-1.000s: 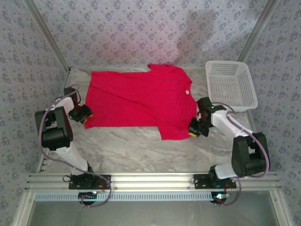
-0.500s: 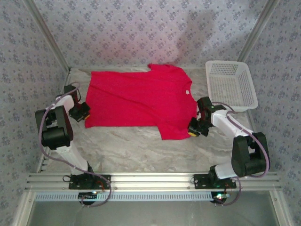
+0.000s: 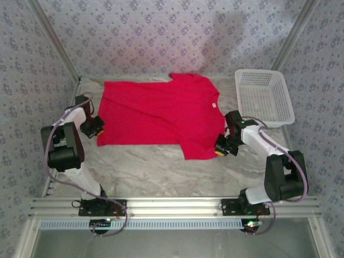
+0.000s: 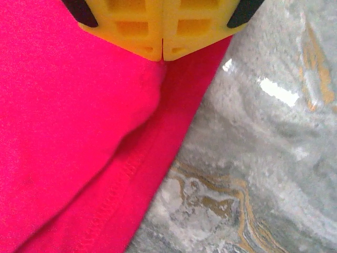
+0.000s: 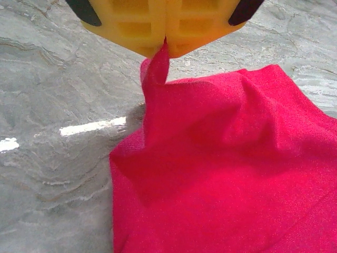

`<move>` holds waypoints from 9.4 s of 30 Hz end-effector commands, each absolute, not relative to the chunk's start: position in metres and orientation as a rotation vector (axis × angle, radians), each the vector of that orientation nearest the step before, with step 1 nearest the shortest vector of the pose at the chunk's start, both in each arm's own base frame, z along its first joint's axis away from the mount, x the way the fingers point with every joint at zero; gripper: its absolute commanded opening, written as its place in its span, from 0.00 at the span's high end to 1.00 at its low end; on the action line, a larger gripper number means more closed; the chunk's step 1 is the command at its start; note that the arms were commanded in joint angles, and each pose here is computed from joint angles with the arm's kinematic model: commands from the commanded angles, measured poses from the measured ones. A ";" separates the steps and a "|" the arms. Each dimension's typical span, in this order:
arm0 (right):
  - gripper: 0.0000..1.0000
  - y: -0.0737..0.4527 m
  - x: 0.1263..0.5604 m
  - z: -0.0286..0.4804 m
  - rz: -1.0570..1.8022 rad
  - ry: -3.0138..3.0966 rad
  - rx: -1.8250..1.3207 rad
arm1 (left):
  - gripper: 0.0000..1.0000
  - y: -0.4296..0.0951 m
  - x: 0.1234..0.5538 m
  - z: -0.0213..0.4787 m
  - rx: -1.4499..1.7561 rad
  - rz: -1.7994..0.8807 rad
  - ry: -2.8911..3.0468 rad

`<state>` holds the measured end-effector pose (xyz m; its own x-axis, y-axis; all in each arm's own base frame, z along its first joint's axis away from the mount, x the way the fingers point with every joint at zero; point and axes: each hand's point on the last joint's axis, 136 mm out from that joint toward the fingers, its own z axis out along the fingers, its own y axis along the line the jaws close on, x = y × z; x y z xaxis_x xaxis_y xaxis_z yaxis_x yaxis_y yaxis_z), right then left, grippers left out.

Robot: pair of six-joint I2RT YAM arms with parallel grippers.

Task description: Fold the inside-out t-shirt

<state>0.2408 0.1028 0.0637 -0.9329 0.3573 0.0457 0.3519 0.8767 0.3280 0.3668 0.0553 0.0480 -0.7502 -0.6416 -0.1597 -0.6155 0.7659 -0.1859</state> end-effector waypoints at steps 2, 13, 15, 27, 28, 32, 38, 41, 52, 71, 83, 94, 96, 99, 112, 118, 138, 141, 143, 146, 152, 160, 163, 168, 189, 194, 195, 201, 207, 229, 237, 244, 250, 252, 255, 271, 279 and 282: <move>1.00 0.107 0.250 0.078 0.549 3.011 0.529 | 1.00 0.057 0.367 0.110 -0.934 -0.123 2.664; 1.00 0.096 0.292 0.156 0.602 2.803 0.525 | 1.00 0.053 0.368 0.219 -0.853 -0.192 2.454; 1.00 0.089 0.306 0.184 0.621 2.724 0.526 | 1.00 0.052 0.370 0.238 -0.837 -0.210 2.416; 1.00 0.054 0.375 0.373 0.817 2.231 0.549 | 1.00 0.066 0.391 0.361 -0.777 -0.324 2.160; 1.00 0.052 0.378 0.386 0.827 2.200 0.547 | 1.00 0.068 0.392 0.371 -0.776 -0.333 2.137; 1.00 0.044 0.388 0.428 0.849 2.087 0.532 | 1.00 0.065 0.395 0.409 -0.733 -0.387 2.052; 1.00 0.036 0.393 0.483 0.882 1.955 0.494 | 1.00 0.054 0.398 0.458 -0.672 -0.474 1.958; 1.00 0.031 0.390 0.499 0.876 1.907 0.483 | 1.00 0.053 0.394 0.476 -0.655 -0.482 1.907; 1.00 0.020 0.394 0.508 0.892 1.857 0.491 | 1.00 0.044 0.400 0.491 -0.618 -0.557 1.873; 1.00 0.029 0.243 0.649 0.728 1.429 0.202 | 1.00 0.036 0.242 0.663 -0.485 -0.430 1.319; 1.00 0.023 0.205 0.688 0.604 1.290 0.186 | 1.00 0.037 0.198 0.686 -0.414 -0.270 1.231; 1.00 0.020 0.350 0.600 0.720 1.552 0.268 | 1.00 0.060 0.369 0.533 -0.499 -0.382 1.623; 1.00 0.030 0.378 0.568 0.730 1.628 0.292 | 1.00 0.063 0.395 0.489 -0.528 -0.395 1.689; 1.00 0.044 0.420 0.505 0.689 1.772 0.295 | 1.00 0.067 0.429 0.421 -0.573 -0.397 1.798; 1.00 0.078 0.536 0.264 0.595 2.204 0.450 | 1.00 0.080 0.508 0.163 -0.791 -0.354 2.227; 1.00 0.087 0.578 0.205 0.600 2.283 0.508 | 1.00 0.084 0.534 0.115 -0.827 -0.359 2.334; 0.56 0.128 0.680 0.182 0.918 2.166 0.609 | 0.36 0.104 0.617 0.123 -0.905 -0.456 2.335; 0.52 0.154 0.654 0.177 0.926 2.268 0.519 | 0.35 0.090 0.590 0.142 -0.895 -0.402 2.333; 0.52 0.167 0.629 0.165 0.894 2.353 0.480 | 0.35 0.065 0.566 0.145 -0.867 -0.449 2.302; 0.53 0.187 0.588 0.146 0.891 2.447 0.406 | 0.35 0.028 0.527 0.140 -0.828 -0.557 2.288; 0.54 0.206 0.513 0.104 0.876 2.603 0.389 | 0.33 0.000 0.457 0.093 -0.852 -0.614 2.361; 0.60 0.166 0.460 0.037 0.738 2.724 0.655 | 0.33 0.017 0.405 0.041 -0.987 -0.575 2.454; 0.59 0.141 0.442 0.019 0.581 2.767 0.756 | 0.32 0.029 0.391 0.035 -1.047 -0.566 2.447; 0.59 0.111 0.410 0.004 0.393 2.829 0.821 | 0.32 0.028 0.369 0.032 -1.075 -0.569 2.443; 0.52 0.188 0.524 0.070 0.531 2.638 0.566 | 0.00 0.065 0.360 0.103 -1.023 -0.322 2.262; 0.52 0.195 0.545 0.059 0.539 2.634 0.591 | 0.01 0.064 0.363 0.105 -1.017 -0.330 2.261; 0.52 0.197 0.548 0.057 0.547 2.627 0.595 | 0.02 0.063 0.364 0.105 -1.016 -0.346 2.255; 0.65 0.201 0.559 0.046 0.549 2.622 0.630 | 0.17 0.049 0.377 0.097 -1.016 -0.447 2.261; 0.73 0.197 0.563 0.044 0.527 2.614 0.646 | 0.22 0.040 0.380 0.095 -0.997 -0.463 2.290; 1.00 0.196 0.604 0.102 0.553 2.455 0.599 | 0.30 0.038 0.380 0.098 -0.961 -0.442 2.320; 0.94 0.217 0.683 0.144 0.779 2.147 0.425 | 0.31 0.031 0.378 0.098 -0.943 -0.452 2.349; 0.17 0.230 0.669 0.137 0.959 2.244 0.423 | 0.31 0.017 0.383 0.111 -0.901 -0.463 2.360; 0.23 0.215 0.615 0.126 0.833 2.386 0.368 | 0.31 -0.016 0.394 0.125 -0.833 -0.524 2.360; 0.26 0.208 0.602 0.119 0.788 2.427 0.354 | 0.31 -0.026 0.396 0.123 -0.811 -0.523 2.368; 0.29 0.203 0.582 0.101 0.783 2.503 0.385 | 0.30 -0.036 0.406 0.116 -0.798 -0.555 2.375; 0.35 0.159 0.611 0.024 0.675 2.547 0.559 | 0.33 -0.038 0.517 0.040 -0.752 -0.543 2.489; 0.42 0.138 0.674 0.053 0.727 2.382 0.644 | 0.38 -0.009 0.574 0.031 -0.840 -0.566 2.403; 0.42 0.131 0.676 0.094 0.747 2.333 0.615 | 0.38 0.000 0.585 0.071 -0.772 -0.541 2.330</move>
<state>0.6743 0.1484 0.0577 -0.7379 0.5519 -0.3884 0.2246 0.7435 0.6299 0.5781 -0.0142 0.0479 -0.6617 -0.6492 -0.3752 -0.4036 0.7301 -0.5514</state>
